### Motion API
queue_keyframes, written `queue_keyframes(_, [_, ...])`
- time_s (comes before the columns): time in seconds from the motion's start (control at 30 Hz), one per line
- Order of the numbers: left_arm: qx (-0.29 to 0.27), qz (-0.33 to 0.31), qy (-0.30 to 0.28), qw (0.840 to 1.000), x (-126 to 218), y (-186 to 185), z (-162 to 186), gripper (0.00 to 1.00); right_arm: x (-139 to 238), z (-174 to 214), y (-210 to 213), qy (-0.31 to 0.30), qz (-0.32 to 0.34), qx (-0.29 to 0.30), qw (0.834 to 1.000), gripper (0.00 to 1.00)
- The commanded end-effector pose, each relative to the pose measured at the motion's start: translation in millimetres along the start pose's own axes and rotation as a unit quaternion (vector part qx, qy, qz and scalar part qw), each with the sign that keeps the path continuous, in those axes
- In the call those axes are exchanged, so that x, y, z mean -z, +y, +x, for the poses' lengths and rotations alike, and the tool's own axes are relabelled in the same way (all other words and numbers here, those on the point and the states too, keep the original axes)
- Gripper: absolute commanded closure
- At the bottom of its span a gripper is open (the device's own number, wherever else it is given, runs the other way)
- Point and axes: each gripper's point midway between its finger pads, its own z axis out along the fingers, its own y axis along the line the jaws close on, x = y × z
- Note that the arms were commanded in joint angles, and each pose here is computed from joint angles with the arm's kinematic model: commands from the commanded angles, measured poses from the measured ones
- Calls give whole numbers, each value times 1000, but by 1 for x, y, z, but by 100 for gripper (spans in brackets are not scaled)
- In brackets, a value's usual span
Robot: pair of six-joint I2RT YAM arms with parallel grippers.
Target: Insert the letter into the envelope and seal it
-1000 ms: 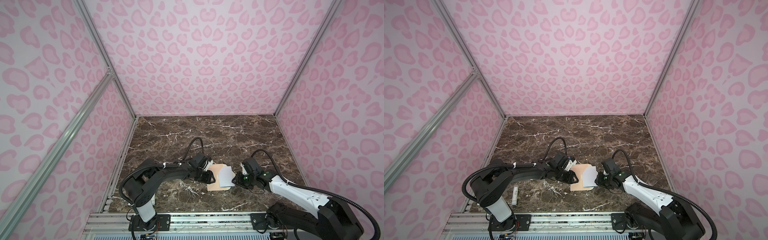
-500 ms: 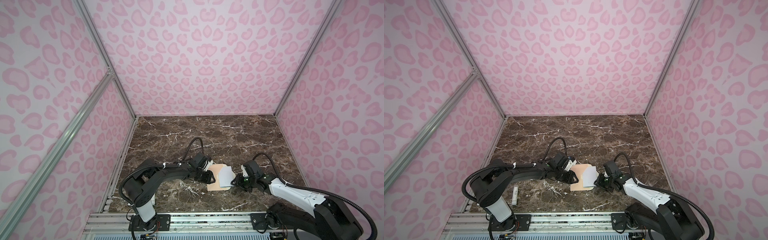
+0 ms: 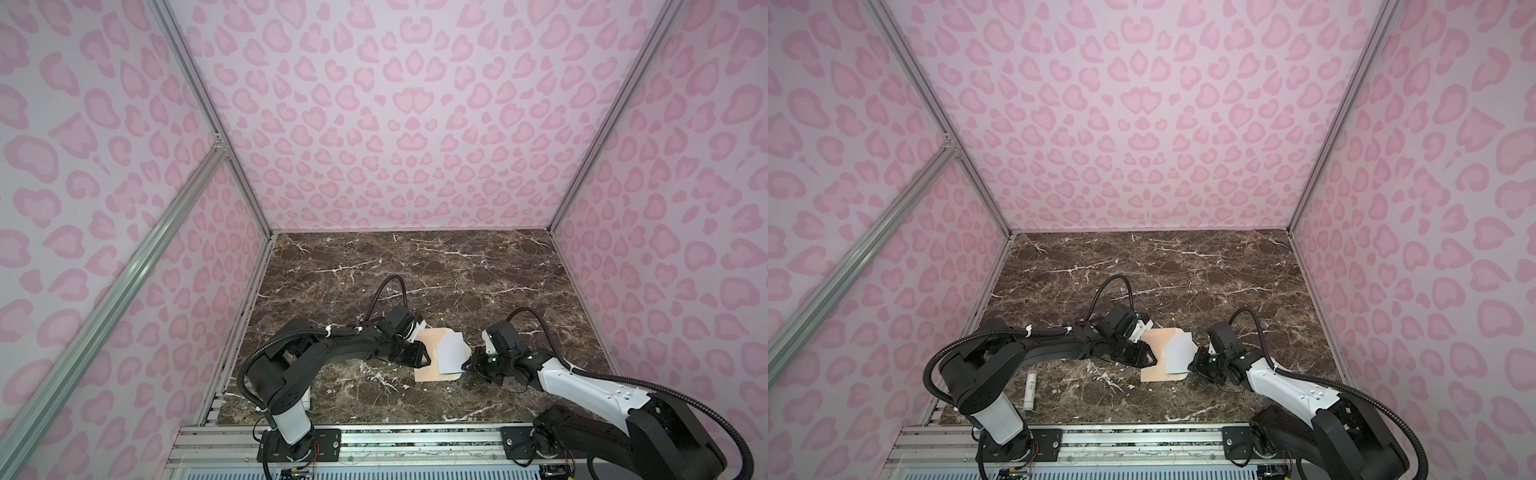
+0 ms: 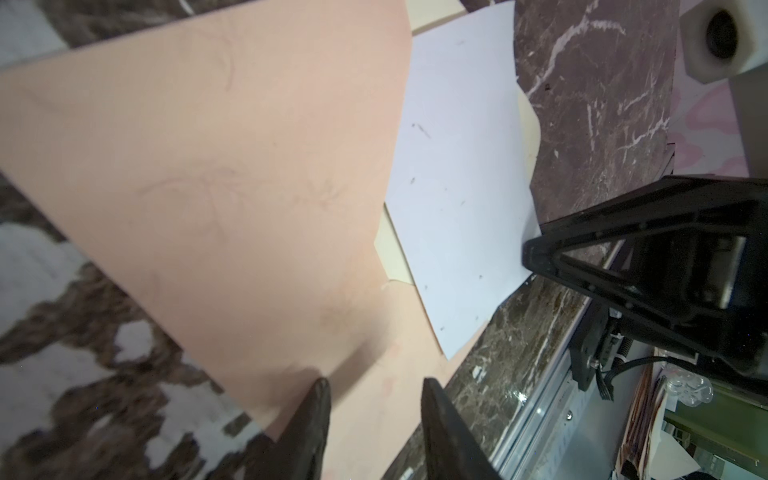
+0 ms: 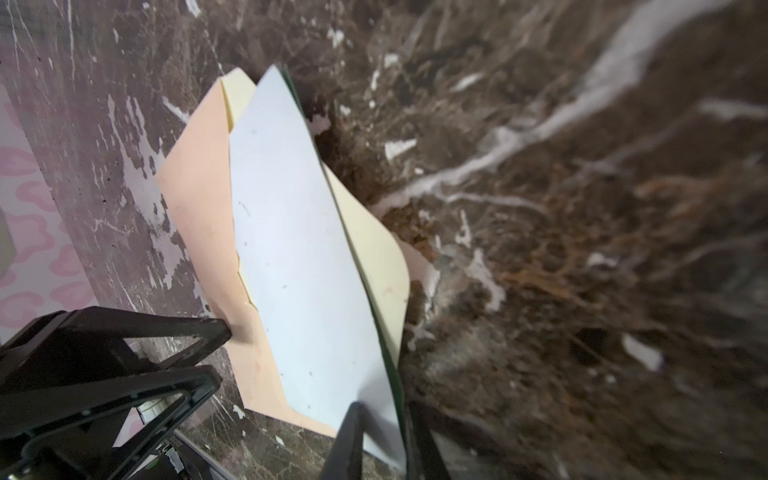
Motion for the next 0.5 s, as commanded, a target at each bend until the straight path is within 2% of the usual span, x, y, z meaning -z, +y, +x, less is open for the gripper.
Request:
queue_keyframes(0.0, [43,-111,57,991,1,51,38,59,1,-1,-2,-4,6,-1,1000,87])
queue_keyframes(0.2, [42,-111,57,991,1,51,38,59,9,-8,-2,-17,25,20,999,100])
queue_keyframes(0.47, [42,-111,58,991,1,52,39,59,24,-22,-2,-39,78,79,993,100])
